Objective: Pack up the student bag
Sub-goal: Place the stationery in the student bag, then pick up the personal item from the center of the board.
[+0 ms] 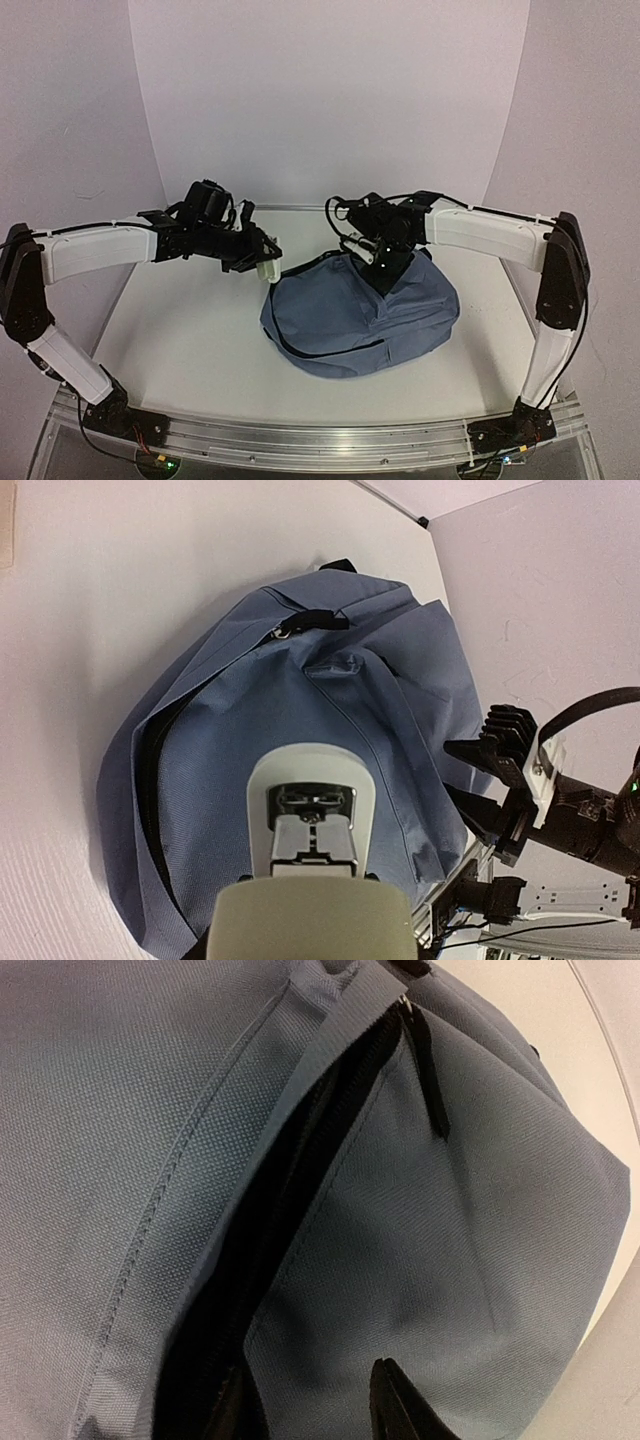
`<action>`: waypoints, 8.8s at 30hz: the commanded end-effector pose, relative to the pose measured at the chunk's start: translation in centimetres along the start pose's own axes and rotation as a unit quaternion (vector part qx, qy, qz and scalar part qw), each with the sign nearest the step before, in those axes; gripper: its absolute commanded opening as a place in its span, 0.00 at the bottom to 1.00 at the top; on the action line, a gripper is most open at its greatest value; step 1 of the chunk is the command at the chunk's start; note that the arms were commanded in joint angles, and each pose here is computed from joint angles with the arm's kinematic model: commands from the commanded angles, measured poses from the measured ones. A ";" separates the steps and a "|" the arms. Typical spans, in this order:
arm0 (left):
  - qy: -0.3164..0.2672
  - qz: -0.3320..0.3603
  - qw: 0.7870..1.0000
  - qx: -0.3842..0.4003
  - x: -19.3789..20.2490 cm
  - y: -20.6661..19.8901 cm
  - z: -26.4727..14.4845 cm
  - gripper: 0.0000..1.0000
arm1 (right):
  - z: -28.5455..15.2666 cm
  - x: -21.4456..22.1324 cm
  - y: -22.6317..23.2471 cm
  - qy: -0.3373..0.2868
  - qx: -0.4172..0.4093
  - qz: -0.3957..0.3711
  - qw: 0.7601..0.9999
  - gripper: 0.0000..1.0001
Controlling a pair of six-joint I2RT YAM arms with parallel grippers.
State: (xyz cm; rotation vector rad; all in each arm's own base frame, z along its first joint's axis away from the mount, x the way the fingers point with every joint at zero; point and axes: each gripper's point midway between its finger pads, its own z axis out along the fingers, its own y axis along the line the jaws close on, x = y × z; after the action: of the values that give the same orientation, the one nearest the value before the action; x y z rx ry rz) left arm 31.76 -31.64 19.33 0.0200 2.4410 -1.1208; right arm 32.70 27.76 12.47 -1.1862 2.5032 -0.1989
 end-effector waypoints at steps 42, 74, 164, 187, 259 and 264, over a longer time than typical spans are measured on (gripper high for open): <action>-0.028 0.018 0.999 0.010 -0.6 -0.6 -1.4 0.00 | -1.7 -2.0 -2.6 0.024 0.094 -0.067 0.993 0.37; -0.016 0.015 0.995 0.097 -0.4 -3.2 -0.1 0.00 | -6.7 -4.5 -3.0 -0.071 0.063 -0.022 0.995 0.00; 0.060 -0.101 0.975 0.190 5.0 -10.1 20.4 0.09 | -8.5 -4.3 -0.1 -0.149 -0.230 0.160 0.948 0.00; 0.027 -0.039 0.970 0.237 6.3 -12.1 15.8 0.20 | -8.3 -4.1 0.1 -0.145 -0.237 0.160 0.947 0.00; -0.100 -0.118 0.987 -0.049 -18.2 26.1 5.5 0.41 | -2.6 -1.9 -0.5 -0.088 -0.217 0.176 0.956 0.01; -0.102 -0.123 0.987 -0.025 -17.9 25.6 5.6 0.25 | -2.6 -2.0 -0.6 -0.088 -0.215 0.174 0.957 0.04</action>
State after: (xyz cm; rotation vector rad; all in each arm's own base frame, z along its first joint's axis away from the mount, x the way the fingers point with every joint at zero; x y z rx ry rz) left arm 54.21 -14.63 3.32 -0.4582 2.4069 -1.0195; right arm 32.91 28.85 15.27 -0.8256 2.6331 0.5527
